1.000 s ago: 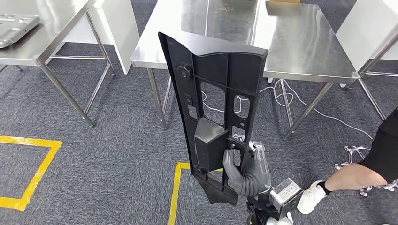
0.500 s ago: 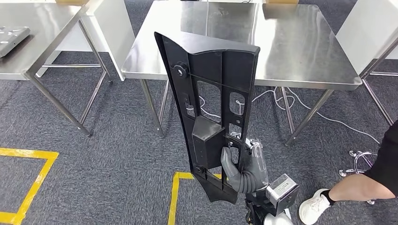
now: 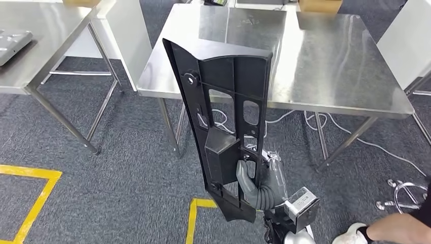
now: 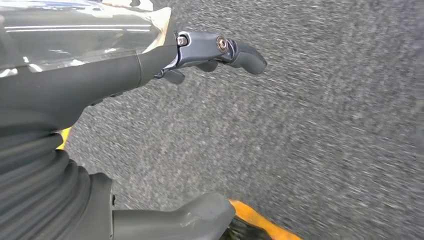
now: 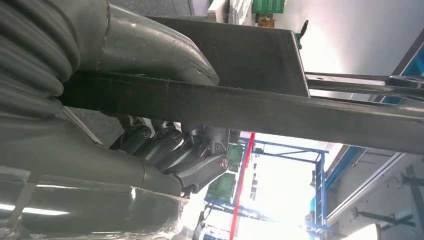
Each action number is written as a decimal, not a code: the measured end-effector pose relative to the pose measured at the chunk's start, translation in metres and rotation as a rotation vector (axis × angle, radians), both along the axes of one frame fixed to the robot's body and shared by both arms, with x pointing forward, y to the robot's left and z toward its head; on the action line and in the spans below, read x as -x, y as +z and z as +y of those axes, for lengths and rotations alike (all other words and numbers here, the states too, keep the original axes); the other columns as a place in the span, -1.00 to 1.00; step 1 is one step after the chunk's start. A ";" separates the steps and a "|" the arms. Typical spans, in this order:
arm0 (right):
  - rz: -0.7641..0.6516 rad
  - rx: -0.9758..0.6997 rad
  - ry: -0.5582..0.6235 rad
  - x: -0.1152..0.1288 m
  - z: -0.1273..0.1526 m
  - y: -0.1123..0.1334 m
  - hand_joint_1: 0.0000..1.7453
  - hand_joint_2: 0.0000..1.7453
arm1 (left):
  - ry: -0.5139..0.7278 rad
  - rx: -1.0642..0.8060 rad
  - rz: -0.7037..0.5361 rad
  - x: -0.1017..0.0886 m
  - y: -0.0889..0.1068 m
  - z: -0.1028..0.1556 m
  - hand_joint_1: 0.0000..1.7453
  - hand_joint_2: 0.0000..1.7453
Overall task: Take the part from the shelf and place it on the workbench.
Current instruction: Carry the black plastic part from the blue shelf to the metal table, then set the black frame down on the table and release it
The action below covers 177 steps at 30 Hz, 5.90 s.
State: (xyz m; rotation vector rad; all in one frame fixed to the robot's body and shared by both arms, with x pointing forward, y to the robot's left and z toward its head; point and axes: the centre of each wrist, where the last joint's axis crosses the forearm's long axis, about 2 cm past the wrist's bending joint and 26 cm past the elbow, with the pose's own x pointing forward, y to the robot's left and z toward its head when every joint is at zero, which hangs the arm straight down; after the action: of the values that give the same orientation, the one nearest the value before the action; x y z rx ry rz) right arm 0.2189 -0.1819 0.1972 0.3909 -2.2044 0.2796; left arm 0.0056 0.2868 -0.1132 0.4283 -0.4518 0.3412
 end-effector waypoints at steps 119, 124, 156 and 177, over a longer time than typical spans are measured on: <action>-0.362 1.416 -0.997 -0.219 -0.010 0.081 1.00 1.00 | 0.228 0.028 0.008 -0.009 0.001 -0.012 -1.00 1.00; -0.364 1.434 -0.983 -0.219 -0.005 0.081 1.00 1.00 | 0.228 0.035 0.002 -0.009 0.001 -0.011 -1.00 1.00; -0.220 1.524 -0.976 -0.239 -0.007 0.074 1.00 1.00 | 0.181 0.049 -0.018 -0.016 0.001 -0.008 -1.00 1.00; 0.031 1.393 -0.906 -0.222 -0.035 0.002 1.00 1.00 | 0.165 0.051 0.004 -0.016 0.002 -0.007 -1.00 1.00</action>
State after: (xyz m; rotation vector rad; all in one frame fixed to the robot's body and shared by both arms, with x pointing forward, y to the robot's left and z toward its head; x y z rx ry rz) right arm 0.4408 -0.2171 0.1993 -1.2742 -1.4462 1.1092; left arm 0.0221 0.2795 -0.1116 0.4178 -0.4040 0.5108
